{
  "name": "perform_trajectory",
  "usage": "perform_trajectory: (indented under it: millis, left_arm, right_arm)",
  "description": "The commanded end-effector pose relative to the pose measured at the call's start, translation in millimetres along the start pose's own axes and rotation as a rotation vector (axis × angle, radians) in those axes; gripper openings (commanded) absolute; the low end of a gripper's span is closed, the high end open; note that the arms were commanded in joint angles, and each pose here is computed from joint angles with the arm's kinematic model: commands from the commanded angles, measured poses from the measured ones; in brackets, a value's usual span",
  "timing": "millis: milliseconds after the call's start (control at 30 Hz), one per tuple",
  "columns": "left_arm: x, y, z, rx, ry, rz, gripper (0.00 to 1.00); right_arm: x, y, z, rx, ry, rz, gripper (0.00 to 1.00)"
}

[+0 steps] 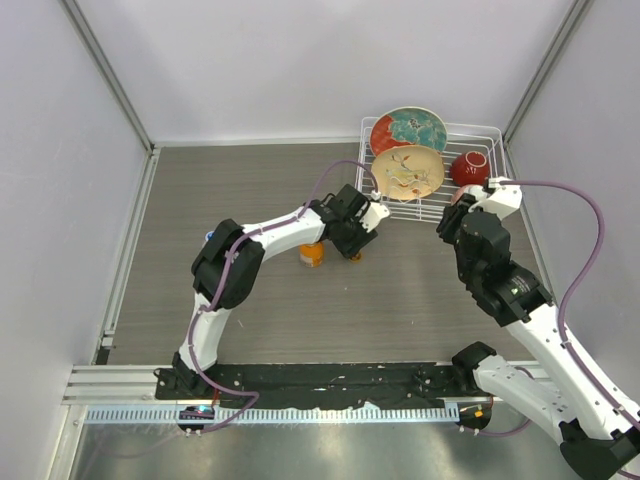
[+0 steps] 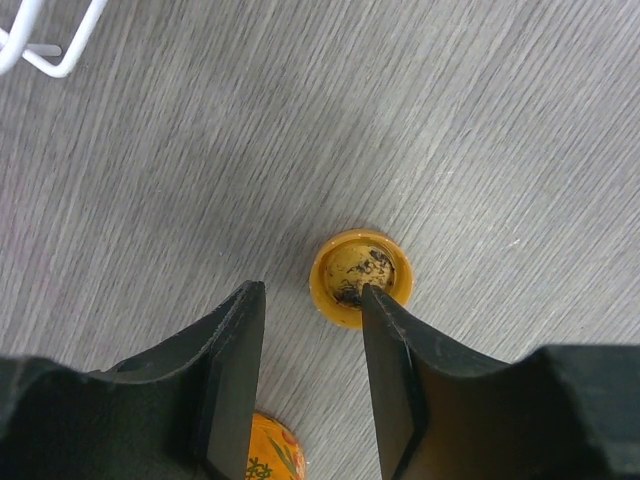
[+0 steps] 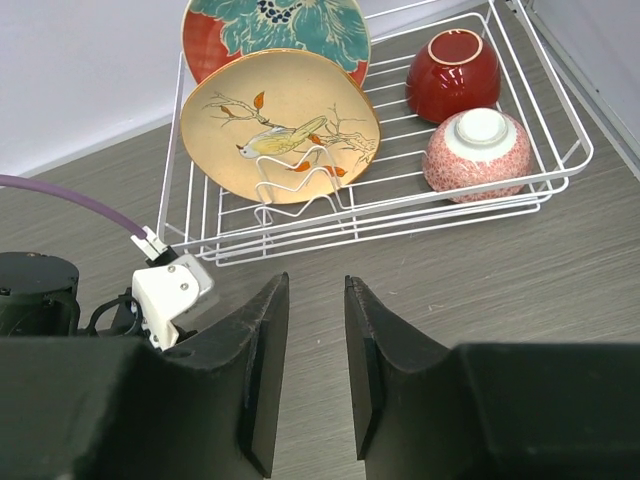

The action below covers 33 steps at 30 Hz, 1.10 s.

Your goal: Screw on the bottle caps

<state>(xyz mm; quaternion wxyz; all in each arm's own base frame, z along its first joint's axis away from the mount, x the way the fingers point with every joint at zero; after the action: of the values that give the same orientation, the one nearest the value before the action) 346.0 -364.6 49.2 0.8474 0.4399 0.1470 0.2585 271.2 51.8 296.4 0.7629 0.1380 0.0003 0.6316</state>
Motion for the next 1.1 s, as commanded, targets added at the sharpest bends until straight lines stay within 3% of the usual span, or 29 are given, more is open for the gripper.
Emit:
perform_trajectory:
  millis: [0, 267, 400, 500, 533, 600, 867, 1000, 1067]
  left_arm:
    - [2.9, -3.6, 14.5, -0.049, -0.016, 0.001, 0.47]
    - [1.3, -15.4, 3.5, -0.022, -0.022, -0.019, 0.47]
    - [-0.3, -19.7, -0.6, -0.013, -0.018, -0.033, 0.41]
    - [-3.5, -22.0, -2.7, -0.006, -0.009, -0.051, 0.25]
    - [-5.9, -22.5, -3.3, -0.005, -0.007, -0.065, 0.10]
    - [-8.1, -24.8, -6.0, 0.002, 0.009, -0.076, 0.00]
    - [-14.7, -9.2, 12.5, -0.075, 0.053, -0.084, 0.00]
    - [-18.9, 42.4, 41.6, -0.200, 0.065, -0.070, 0.00]
    - [-21.2, 59.4, 36.7, -0.220, 0.047, -0.046, 0.00]
  right_arm:
    - [4.9, -2.2, 7.9, -0.034, -0.021, 0.017, 0.35]
    - [5.3, -2.8, 7.5, -0.033, -0.001, 0.021, 0.32]
    - [5.8, -2.2, 7.8, -0.032, 0.005, 0.028, 0.31]
    - [7.0, -0.8, 9.7, -0.035, 0.003, 0.038, 0.29]
    - [7.6, -1.5, 9.2, -0.032, 0.008, 0.039, 0.29]
    - [8.9, -2.0, 8.5, -0.027, 0.010, 0.044, 0.29]
    - [14.2, -0.7, 13.0, -0.004, -0.005, 0.056, 0.29]
    - [23.9, 0.5, 18.3, -0.001, -0.076, 0.088, 0.34]
    - [34.7, 0.7, 17.3, 0.016, -0.124, 0.132, 0.37]
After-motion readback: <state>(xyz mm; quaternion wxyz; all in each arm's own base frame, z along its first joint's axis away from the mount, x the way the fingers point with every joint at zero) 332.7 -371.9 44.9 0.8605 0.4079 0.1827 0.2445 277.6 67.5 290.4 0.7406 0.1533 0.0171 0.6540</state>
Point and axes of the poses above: each gripper's point midway between its finger pads, its own y axis back along the fingers, its own x axis along the line the jaws close on, z = x × y, the point moved 1 cm from there along y, back along the fingers, and after that the axes turned 6 degrees about y, right-handed, at the moved point
